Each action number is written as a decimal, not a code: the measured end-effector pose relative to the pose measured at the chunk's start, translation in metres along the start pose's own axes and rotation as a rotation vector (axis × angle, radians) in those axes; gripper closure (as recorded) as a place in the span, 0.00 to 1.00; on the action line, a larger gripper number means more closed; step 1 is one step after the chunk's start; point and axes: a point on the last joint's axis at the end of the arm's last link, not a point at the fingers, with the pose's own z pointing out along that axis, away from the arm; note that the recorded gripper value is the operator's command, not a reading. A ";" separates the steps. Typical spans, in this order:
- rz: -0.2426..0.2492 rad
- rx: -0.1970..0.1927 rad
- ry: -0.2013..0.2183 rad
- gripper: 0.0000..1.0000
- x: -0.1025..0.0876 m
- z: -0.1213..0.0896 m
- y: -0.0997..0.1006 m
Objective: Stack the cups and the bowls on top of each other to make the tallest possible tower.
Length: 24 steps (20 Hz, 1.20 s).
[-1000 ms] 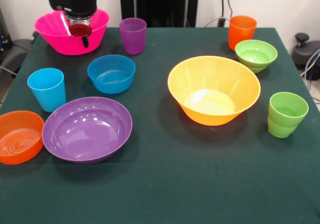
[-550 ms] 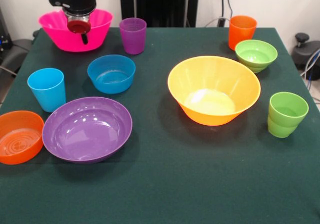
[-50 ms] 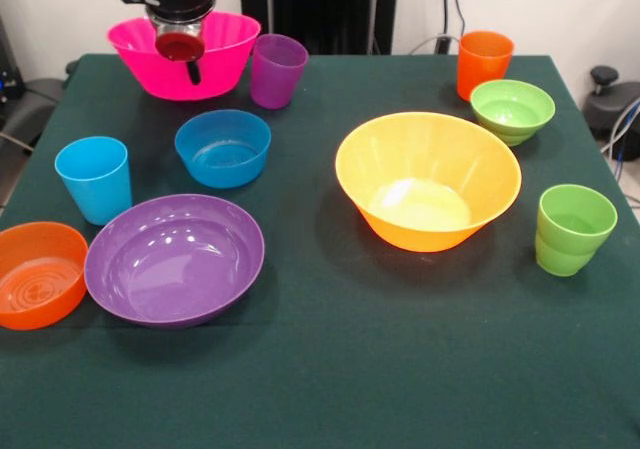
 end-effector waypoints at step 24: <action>0.023 -0.017 0.014 1.00 -0.016 -0.016 -0.004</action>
